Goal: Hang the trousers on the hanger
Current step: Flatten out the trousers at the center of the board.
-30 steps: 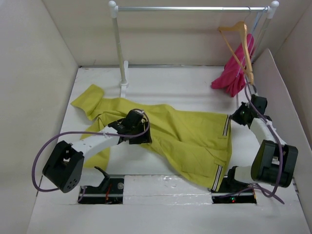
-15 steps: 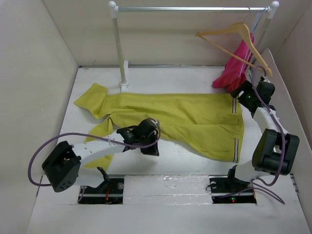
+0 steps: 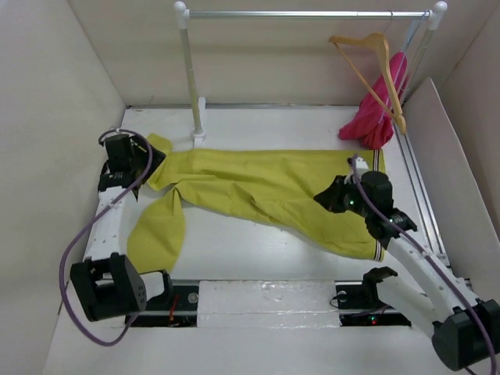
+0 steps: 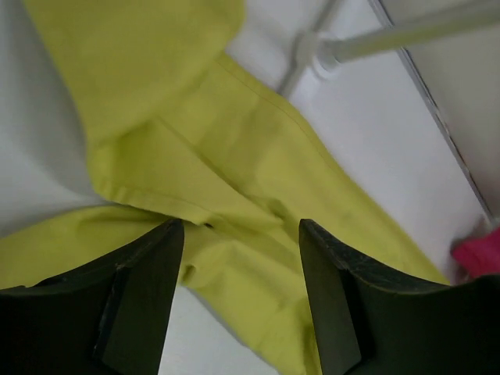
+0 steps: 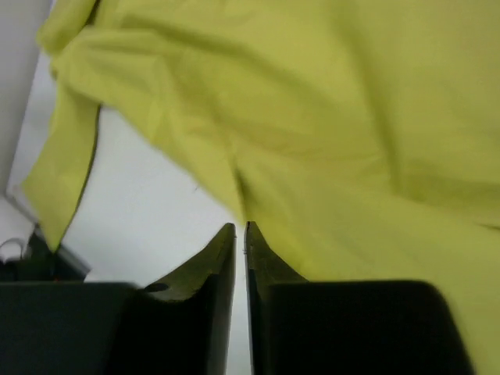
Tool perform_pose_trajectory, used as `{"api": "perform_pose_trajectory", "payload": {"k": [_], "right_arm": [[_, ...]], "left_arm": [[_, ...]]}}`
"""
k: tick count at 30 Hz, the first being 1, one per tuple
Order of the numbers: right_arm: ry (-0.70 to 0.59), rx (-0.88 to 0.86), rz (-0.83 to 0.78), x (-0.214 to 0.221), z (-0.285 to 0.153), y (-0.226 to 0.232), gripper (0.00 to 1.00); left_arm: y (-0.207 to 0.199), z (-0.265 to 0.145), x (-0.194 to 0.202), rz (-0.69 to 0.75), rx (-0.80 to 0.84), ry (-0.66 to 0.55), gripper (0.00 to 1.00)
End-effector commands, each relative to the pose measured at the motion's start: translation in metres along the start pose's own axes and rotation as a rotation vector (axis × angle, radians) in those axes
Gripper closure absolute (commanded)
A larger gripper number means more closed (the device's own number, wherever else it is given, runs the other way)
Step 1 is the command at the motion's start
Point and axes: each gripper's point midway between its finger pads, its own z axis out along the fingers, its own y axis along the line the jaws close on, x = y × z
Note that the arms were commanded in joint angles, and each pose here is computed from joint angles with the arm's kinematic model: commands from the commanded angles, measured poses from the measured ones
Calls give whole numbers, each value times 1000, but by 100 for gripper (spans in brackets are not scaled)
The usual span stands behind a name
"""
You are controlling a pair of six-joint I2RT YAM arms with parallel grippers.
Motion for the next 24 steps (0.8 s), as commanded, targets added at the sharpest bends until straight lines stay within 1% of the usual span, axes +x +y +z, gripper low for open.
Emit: {"api": "perform_pose_trajectory", "payload": {"k": [1, 2, 3, 4, 5, 6, 7, 8, 9, 10, 11, 12, 13, 14, 15, 16, 18, 19, 21, 22, 23, 24], "right_arm": [[108, -97, -66, 36, 1, 31, 82], [159, -127, -109, 52, 2, 45, 68], [190, -139, -156, 59, 6, 49, 53], [238, -141, -191, 65, 14, 54, 34], [292, -148, -236, 78, 16, 61, 29], [317, -146, -285, 81, 21, 63, 26], [320, -168, -316, 76, 26, 75, 22], [371, -161, -333, 86, 38, 74, 21], [389, -186, -373, 91, 44, 83, 21], [391, -195, -391, 91, 50, 89, 20], [395, -204, -407, 89, 66, 98, 20], [409, -220, -436, 93, 73, 105, 20], [412, -217, -455, 93, 81, 109, 21], [387, -200, -472, 82, 92, 117, 21], [422, -175, -482, 91, 106, 110, 21], [433, -177, -496, 94, 112, 113, 22], [448, -146, -503, 97, 134, 110, 22], [453, -139, -507, 99, 140, 109, 23], [435, -103, -512, 94, 154, 107, 25], [450, -85, -515, 100, 162, 101, 27], [429, -77, -511, 93, 172, 106, 57], [428, -77, -511, 93, 172, 106, 57]], "left_arm": [[35, 23, -11, -63, -24, 34, 43], [46, 36, -6, -81, -56, 68, 43], [51, 42, -8, -84, -67, 72, 43], [51, 47, -10, -82, -72, 76, 43], [61, 58, -5, -87, -109, 98, 43], [63, 63, -5, -87, -118, 103, 43], [64, 67, -8, -86, -125, 98, 44], [72, 75, -3, -88, -150, 115, 44], [75, 79, -5, -90, -164, 108, 44], [77, 83, -8, -89, -179, 95, 46], [90, 89, -10, -98, -227, 85, 48], [92, 93, -15, -105, -228, 77, 49], [96, 97, -13, -129, -232, 88, 52], [101, 102, -8, -156, -229, 116, 56], [110, 105, -15, -192, -227, 105, 61], [111, 107, -16, -212, -216, 110, 78], [119, 113, -18, -243, -217, 109, 93], [117, 116, -22, -236, -211, 108, 100], [121, 124, -25, -214, -237, 128, 100], [123, 126, -25, -211, -244, 135, 100], [124, 128, -23, -202, -245, 153, 100], [124, 128, -23, -202, -245, 153, 100]]}}
